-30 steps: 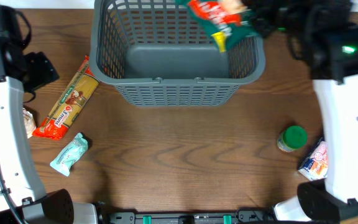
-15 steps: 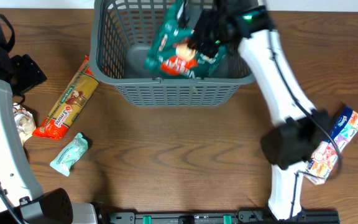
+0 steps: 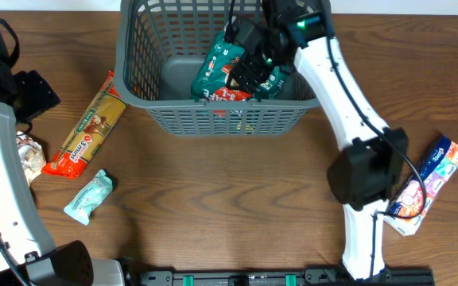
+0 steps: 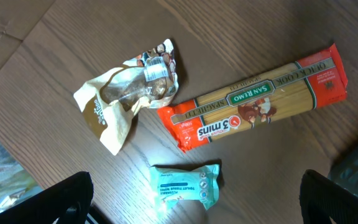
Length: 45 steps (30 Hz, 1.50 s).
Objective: Pack container
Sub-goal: 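Lift the pouch with the right gripper and drop it into the basket, then move the right gripper down toward the small green-lidded jar, then grasp the green-lidded jar around its body with the right gripper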
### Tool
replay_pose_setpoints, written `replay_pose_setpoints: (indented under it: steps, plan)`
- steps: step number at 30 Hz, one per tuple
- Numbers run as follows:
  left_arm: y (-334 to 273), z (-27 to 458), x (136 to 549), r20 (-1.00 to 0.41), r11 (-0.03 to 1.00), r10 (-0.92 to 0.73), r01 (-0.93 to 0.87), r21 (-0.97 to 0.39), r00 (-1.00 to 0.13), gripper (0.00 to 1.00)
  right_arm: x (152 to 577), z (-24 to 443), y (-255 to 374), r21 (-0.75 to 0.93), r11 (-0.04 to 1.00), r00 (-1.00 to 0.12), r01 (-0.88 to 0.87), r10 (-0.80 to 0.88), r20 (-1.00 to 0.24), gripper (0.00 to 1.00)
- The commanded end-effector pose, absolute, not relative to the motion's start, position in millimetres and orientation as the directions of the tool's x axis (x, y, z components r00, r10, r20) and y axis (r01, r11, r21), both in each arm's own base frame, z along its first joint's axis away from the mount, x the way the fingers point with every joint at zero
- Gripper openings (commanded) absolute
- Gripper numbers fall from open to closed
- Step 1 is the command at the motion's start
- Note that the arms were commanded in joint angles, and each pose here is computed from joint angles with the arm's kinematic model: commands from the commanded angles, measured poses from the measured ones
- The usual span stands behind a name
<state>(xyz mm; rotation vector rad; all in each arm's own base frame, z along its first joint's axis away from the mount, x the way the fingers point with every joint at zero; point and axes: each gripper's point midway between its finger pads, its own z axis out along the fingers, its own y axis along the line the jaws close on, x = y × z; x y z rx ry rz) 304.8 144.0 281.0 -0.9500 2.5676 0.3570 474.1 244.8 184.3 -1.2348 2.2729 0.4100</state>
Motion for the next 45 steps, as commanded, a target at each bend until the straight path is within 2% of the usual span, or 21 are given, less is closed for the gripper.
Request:
replay_pose_setpoints:
  steps: [1,2,4,7,11,14,16,20,26,32,35,38,45]
  plan:
    - [144,286,299,-0.441,0.732,-0.573,-0.673,0.102,-0.691,0.91,478,296,217,-0.053,0.73,-0.482,-0.681,-0.502,-0.718,0.99]
    - [144,286,299,-0.441,0.733,-0.573,-0.673,0.102,-0.691,0.91,481,315,197,-0.064,0.817,-0.528,-0.573,-0.427,-0.734,0.99]
    - [144,286,300,-0.441,0.736,-0.569,-0.669,0.104,-0.694,0.92,478,341,157,-0.081,0.922,-0.586,-0.378,-0.306,-0.75,0.99]
    - [144,286,299,-0.438,0.757,-0.539,-0.642,0.121,-0.719,0.91,456,367,92,-0.025,0.998,-0.652,-0.056,-0.056,-0.756,0.99]
    - [149,294,298,-0.466,0.753,-0.538,-0.649,0.108,-0.702,0.92,414,378,17,0.092,0.97,-0.674,0.224,0.222,-0.705,0.99]
    - [140,301,304,-0.483,0.815,-0.492,-0.578,0.036,-0.724,0.92,378,373,-40,0.124,0.9,-0.661,0.419,0.395,-0.638,0.99]
    - [135,306,306,-0.495,0.846,-0.468,-0.534,-0.009,-0.732,0.92,355,366,-65,0.12,0.865,-0.668,0.488,0.458,-0.586,0.99]
    - [129,309,307,-0.498,0.87,-0.443,-0.491,-0.04,-0.745,0.92,314,345,-95,0.08,0.804,-0.695,0.589,0.555,-0.456,0.99]
    - [120,309,310,-0.494,0.901,-0.401,-0.429,-0.061,-0.772,0.92,290,311,-78,0.12,0.823,-0.765,0.555,0.561,-0.315,0.99]
    - [120,308,309,-0.492,0.904,-0.394,-0.423,-0.056,-0.776,0.92,233,253,-61,0.045,0.782,-0.77,0.622,0.621,-0.146,0.99]
    - [120,309,309,-0.492,0.904,-0.394,-0.423,-0.056,-0.776,0.92,219,224,-62,0.027,0.753,-0.742,0.657,0.653,-0.149,0.99]
    - [120,309,309,-0.492,0.904,-0.395,-0.424,-0.057,-0.776,0.92,219,189,-62,0.043,0.753,-0.737,0.656,0.652,-0.18,0.99]
    - [119,308,309,-0.489,0.904,-0.395,-0.423,-0.057,-0.778,0.92,224,109,-63,0.036,0.754,-0.74,0.656,0.652,-0.167,0.99]
